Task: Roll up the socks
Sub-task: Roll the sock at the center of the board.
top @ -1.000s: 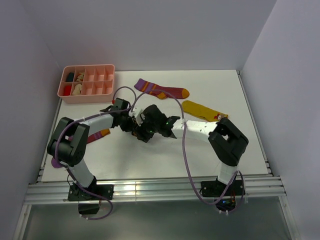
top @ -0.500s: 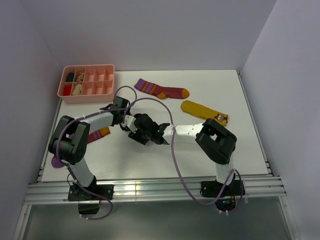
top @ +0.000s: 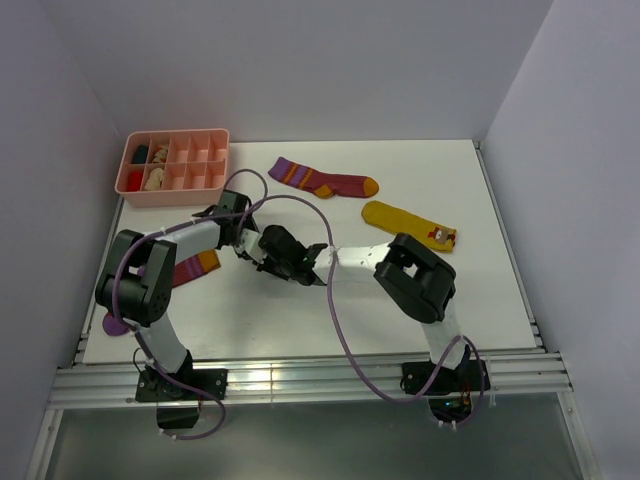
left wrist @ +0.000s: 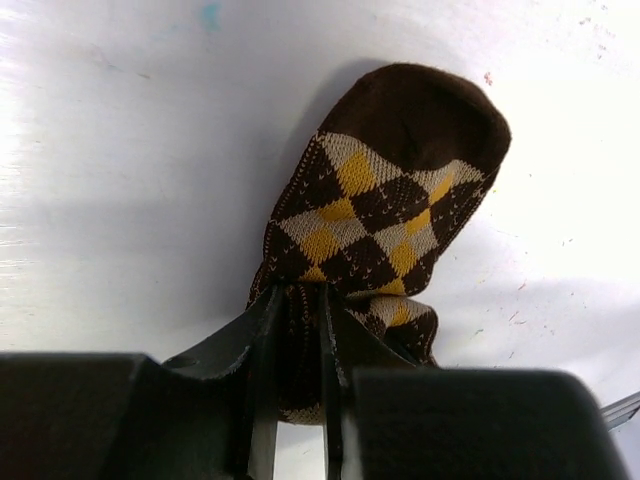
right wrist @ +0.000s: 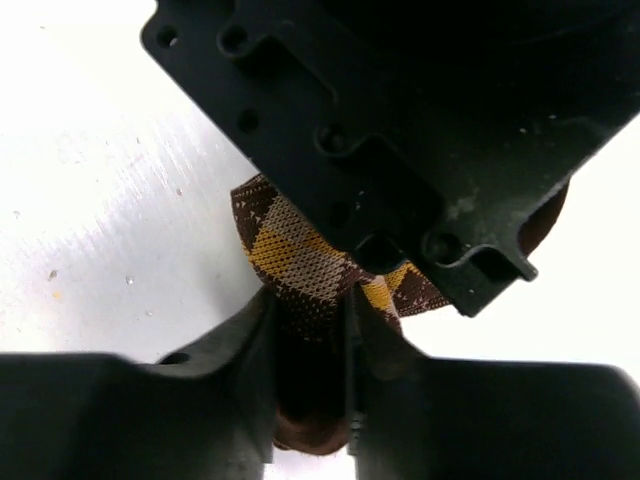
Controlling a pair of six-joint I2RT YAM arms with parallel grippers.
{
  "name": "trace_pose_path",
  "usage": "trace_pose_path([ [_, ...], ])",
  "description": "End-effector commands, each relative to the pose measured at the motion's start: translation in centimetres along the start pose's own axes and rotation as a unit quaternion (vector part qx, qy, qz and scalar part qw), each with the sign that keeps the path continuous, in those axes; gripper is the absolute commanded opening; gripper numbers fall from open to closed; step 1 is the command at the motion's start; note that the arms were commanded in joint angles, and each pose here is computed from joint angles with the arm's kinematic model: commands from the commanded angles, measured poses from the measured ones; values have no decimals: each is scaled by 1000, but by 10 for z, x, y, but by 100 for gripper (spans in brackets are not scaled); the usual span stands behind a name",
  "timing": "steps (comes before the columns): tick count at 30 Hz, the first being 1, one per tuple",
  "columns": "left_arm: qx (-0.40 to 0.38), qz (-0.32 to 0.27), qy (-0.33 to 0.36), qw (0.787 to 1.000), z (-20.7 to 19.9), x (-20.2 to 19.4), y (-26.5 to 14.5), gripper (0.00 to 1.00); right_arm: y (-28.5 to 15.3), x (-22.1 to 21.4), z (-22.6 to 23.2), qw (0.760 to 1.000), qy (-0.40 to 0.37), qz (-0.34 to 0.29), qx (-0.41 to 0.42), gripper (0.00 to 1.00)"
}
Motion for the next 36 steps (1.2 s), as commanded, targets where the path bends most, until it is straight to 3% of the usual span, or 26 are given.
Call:
trace_pose_path([
  [1,68,45,13,997,28,-18,3,19,11,-45,12,993,0,104,52,18],
  [2,67,38,11,997,28,-15,2,23,8,-47,13,991,0,115,61,10],
  [6,72,16,10,997,28,-5,-2,31,-2,-49,14,985,10,136,102,0],
  [15,73,0,6,997,24,13,3,32,-20,-53,22,967,14,185,174,0],
  [24,77,-21,2,997,26,24,-2,34,-26,-59,25,961,19,201,191,0],
  [30,70,-60,-11,996,31,31,-18,66,-28,-58,25,952,31,212,218,0],
  [32,70,-70,-24,995,33,34,-22,70,-29,-58,24,951,34,212,220,0],
  [36,78,-105,-44,990,35,37,-35,66,-28,-56,23,945,43,220,238,0],
])
Point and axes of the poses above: each gripper's point midway between its finger pads, its own y axis out along the fingers, its own z axis along the line the jaws close on, x = y × z, the point moved 9 cm from there along -y, back along the fingers, and after that the axes turned 10 degrees about y, right-handed, at the moved point
